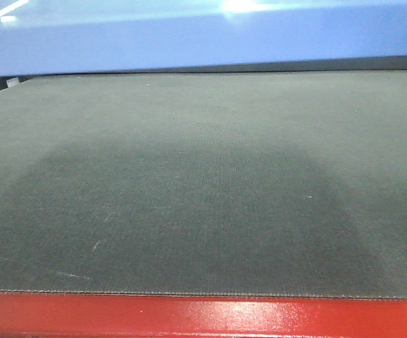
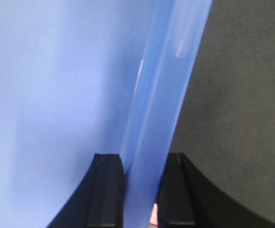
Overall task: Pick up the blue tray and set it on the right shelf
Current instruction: 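Lift the blue tray off the table with both grippers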
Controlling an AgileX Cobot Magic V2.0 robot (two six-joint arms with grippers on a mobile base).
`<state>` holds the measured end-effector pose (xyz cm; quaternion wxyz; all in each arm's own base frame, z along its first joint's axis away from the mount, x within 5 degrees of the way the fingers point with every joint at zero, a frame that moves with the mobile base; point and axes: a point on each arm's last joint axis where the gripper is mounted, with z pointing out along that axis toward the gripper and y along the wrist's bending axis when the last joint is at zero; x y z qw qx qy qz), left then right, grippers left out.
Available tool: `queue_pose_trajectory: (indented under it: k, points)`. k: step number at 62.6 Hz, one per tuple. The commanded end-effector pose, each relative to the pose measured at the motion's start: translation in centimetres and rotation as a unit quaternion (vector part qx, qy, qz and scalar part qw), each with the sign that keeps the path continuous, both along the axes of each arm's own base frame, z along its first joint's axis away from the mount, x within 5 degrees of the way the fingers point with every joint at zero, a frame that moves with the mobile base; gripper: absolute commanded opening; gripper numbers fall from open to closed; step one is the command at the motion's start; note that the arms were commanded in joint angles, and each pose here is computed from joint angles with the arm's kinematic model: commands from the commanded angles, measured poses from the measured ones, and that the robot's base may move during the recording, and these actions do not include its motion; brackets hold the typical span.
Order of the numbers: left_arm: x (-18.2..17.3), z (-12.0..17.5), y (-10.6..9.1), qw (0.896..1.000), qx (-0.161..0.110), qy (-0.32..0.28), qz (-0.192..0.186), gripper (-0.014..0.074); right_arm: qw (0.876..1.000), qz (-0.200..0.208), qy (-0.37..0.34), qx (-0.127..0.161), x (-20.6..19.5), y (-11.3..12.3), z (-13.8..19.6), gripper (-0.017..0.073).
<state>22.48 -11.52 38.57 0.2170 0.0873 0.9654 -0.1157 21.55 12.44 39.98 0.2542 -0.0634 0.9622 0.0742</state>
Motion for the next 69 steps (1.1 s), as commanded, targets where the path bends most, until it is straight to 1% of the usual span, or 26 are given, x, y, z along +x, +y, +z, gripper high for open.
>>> queue_pose_trajectory:
  k: [1, 9, 17, 69]
  points:
    - [-2.3, 1.3, 0.2, 0.999, 0.023, 0.009, -0.028, -0.0041, 0.999, 0.006, -0.04, -0.003, -1.9, -1.6, 2.3, 0.0025]
    - [-2.8, 1.3, -0.6, 0.999, 0.02, 0.012, -0.038, -0.0041, 0.999, 0.005, -0.051, 0.004, -2.9, -2.2, 3.0, 0.0025]
    - [-3.0, 1.3, -0.9, 0.999, 0.018, 0.012, -0.043, -0.0041, 0.999, 0.004, -0.05, 0.004, -3.1, -2.4, 3.1, 0.0025]
    - [-2.9, 1.2, -1.0, 0.999, 0.018, 0.014, -0.044, -0.0048, 0.999, 0.005, -0.054, 0.006, -3.0, -2.3, 3.1, 0.0022]
